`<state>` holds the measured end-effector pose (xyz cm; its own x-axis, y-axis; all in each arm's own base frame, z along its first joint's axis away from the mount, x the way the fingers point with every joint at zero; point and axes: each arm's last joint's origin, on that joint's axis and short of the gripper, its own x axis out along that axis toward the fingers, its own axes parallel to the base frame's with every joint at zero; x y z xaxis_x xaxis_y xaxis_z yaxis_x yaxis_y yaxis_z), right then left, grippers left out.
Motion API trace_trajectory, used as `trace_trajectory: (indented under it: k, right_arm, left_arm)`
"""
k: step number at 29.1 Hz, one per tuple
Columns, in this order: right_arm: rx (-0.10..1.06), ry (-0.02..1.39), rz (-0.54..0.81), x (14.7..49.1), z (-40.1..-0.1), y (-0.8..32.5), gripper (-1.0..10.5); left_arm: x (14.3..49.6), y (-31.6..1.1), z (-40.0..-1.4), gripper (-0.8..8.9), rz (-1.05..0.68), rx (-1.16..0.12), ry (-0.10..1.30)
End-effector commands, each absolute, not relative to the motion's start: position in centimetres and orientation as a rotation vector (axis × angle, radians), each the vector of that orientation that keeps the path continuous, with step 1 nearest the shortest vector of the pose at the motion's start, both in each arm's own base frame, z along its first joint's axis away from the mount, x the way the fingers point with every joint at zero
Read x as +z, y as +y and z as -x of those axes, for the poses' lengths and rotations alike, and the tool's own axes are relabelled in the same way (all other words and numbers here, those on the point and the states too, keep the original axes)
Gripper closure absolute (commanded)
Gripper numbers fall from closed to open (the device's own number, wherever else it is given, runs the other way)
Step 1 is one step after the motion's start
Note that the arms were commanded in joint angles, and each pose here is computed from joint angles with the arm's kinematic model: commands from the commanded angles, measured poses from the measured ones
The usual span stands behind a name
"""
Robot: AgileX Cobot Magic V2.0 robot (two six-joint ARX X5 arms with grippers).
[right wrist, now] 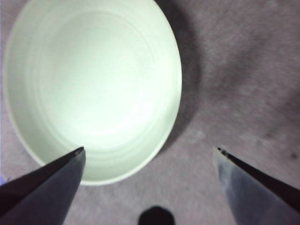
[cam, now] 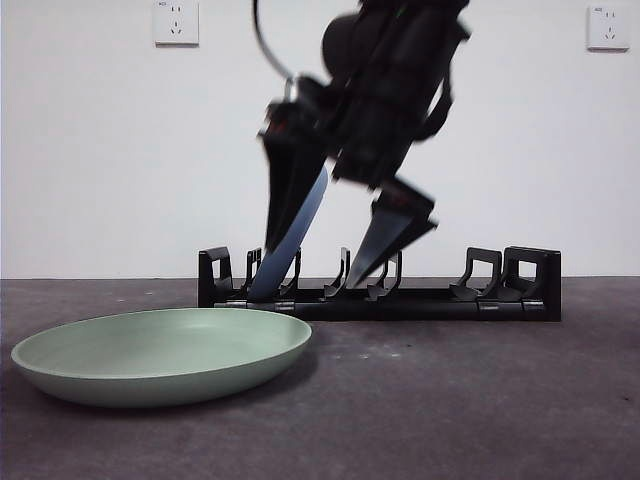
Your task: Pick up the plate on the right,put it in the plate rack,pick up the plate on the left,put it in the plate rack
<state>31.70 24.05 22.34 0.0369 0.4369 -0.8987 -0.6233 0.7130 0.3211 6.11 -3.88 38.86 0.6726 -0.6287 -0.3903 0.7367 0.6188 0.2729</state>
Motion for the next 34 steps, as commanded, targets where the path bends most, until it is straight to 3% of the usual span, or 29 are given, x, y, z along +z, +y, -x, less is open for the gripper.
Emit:
trace_trajectory:
  k: [1,11,14,18,23,34]
  right_arm:
    - [0.791,1.342,0.164,20.4,-31.9,24.7,4.8]
    - [0.766,1.383,0.159,17.0,-32.6,25.9,5.5]
    - [0.758,1.401,0.156,16.3,-32.7,26.0,6.4]
    - [0.758,1.4,0.156,16.1,-32.7,26.1,6.8]
    - [0.754,1.395,0.145,16.1,-32.7,26.3,9.5]
    - [0.744,1.389,0.15,16.2,-32.7,26.3,9.6]
  left_arm:
    - [38.7,-4.0,-6.3,3.66,-0.469,-0.806,0.279]
    - [38.3,-4.4,-7.2,3.66,-0.496,-0.815,0.331]
    - [38.2,-4.6,-7.5,3.66,-0.504,-0.819,0.341]
    - [38.1,-4.7,-7.9,3.66,-0.505,-0.821,0.356]
    - [38.0,-4.9,-8.0,3.66,-0.508,-0.834,0.362]
    - [37.7,-5.7,-8.5,3.66,-0.527,-0.883,0.382]
